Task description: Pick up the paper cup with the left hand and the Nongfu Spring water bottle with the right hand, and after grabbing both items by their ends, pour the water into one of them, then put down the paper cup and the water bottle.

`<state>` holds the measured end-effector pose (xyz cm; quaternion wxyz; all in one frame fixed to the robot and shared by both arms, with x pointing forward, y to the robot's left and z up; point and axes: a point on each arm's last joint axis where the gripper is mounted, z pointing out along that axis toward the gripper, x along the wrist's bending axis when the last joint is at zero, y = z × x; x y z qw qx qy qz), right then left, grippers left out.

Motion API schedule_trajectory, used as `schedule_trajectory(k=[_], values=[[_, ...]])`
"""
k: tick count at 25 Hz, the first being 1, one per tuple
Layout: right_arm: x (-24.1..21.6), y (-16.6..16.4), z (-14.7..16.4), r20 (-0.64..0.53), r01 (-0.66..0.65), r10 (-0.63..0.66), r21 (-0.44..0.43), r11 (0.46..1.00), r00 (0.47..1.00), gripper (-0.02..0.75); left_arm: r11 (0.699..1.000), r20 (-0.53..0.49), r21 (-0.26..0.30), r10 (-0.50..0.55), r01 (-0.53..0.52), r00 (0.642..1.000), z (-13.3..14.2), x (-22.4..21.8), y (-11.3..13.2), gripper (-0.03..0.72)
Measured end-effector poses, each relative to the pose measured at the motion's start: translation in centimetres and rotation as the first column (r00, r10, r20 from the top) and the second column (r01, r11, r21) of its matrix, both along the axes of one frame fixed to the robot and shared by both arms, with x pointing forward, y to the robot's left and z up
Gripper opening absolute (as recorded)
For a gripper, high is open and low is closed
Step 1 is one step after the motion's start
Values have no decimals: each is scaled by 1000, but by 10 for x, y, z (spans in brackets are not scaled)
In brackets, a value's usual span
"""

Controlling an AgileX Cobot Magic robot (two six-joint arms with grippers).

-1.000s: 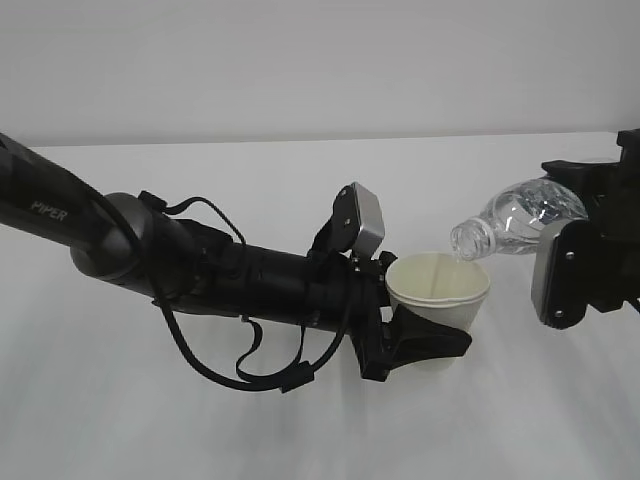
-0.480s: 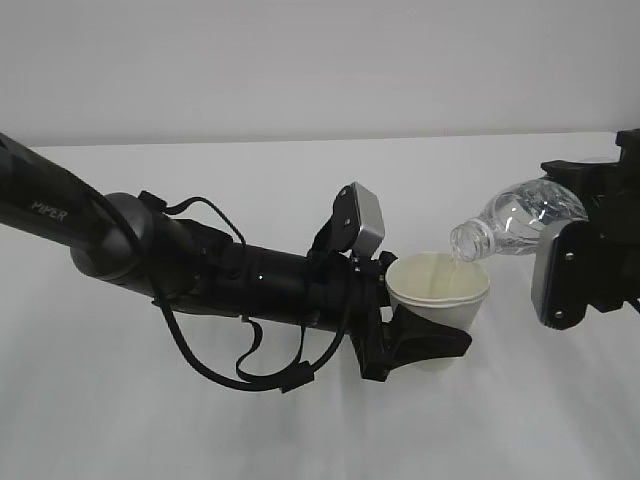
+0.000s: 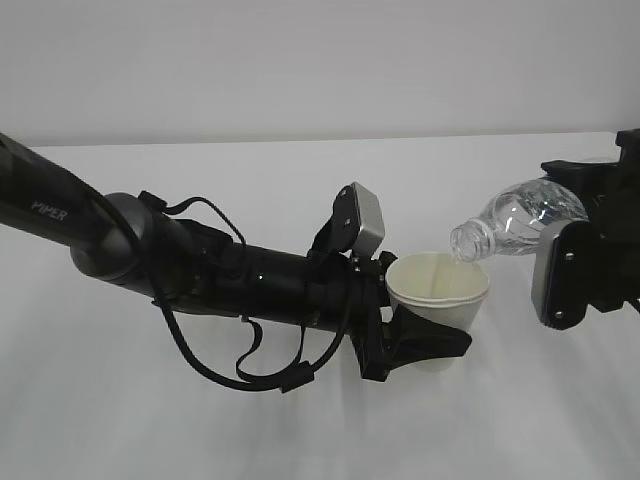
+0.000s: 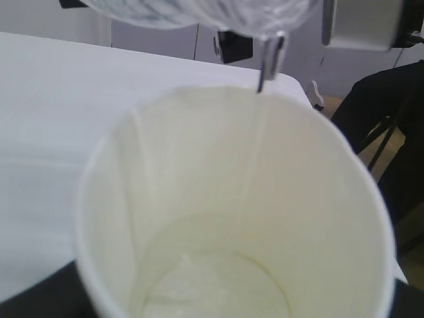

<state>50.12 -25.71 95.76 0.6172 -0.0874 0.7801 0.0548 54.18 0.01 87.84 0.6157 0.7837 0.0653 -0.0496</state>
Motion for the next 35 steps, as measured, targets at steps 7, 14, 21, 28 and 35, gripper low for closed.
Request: schedule_trajectory(k=[7,14,21,28,35], values=[[0,0,0,0,0,0,-2,1000,1000,405,1000,0,0,0,0,1000,0,0,0,462],[0,0,0,1,-1,1,-4,1000,1000,406,1000,0,0,0,0,1000,0,0,0,462],[0,0,0,2,-2,2,-9,1000,1000,405,1000,0,0,0,0,1000,0,0,0,462],[0,0,0,5,-2,2,-19,1000,1000,406,1000,0,0,0,0,1000,0,0,0,462],[0,0,0,6,-2,2,-24,1000,1000,406,1000,-1,-1,2,-2,1000,0,0,0,462]])
